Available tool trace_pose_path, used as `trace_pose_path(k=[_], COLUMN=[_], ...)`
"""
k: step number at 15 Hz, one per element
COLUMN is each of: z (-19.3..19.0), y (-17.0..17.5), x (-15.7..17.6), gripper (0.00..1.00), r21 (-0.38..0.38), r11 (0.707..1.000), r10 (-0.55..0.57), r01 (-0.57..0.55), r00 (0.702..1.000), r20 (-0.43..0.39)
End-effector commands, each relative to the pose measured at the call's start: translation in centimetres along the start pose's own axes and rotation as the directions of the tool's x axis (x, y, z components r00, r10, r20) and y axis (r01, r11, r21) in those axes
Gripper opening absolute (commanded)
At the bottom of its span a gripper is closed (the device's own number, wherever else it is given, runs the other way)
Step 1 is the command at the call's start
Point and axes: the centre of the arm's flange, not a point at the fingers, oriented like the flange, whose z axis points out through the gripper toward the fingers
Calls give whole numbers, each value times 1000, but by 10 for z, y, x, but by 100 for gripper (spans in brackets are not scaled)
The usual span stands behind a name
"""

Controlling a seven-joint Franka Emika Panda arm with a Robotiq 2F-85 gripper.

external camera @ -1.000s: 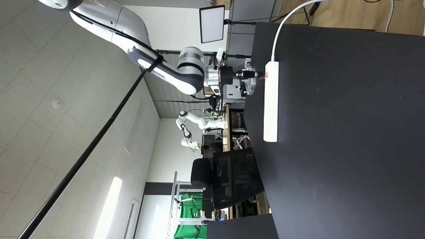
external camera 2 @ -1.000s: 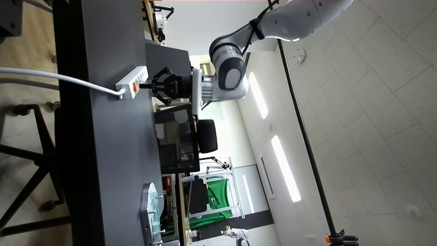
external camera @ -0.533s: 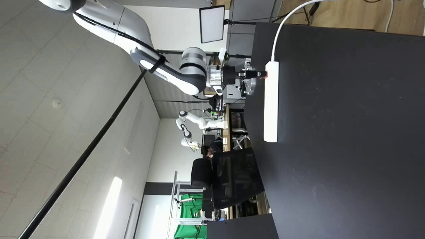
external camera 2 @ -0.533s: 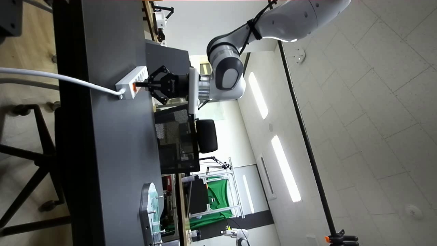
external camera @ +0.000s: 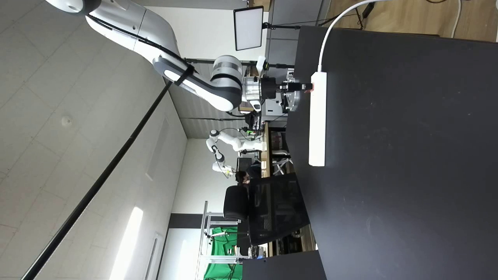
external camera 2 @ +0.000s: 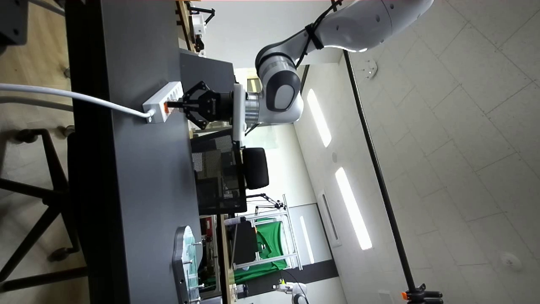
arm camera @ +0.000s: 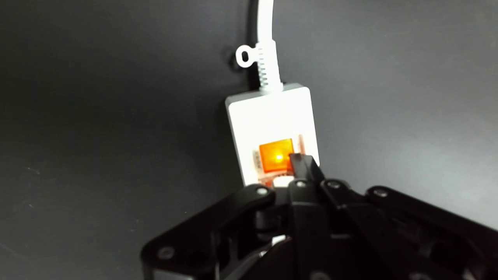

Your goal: Press the switch on the adapter

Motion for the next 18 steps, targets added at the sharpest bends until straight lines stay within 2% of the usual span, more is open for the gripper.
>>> trace_pose_path(k=[1,9,18], z=[0,3,18], y=[0,0,-1], x=[0,-3,-3], gripper=[0,0,0], r21=[0,-54,-27], r11=[1000,995,995], r10=[0,-82,-93], r01=[0,81,93], r00=[1000,996,996], r20=[0,-24,18])
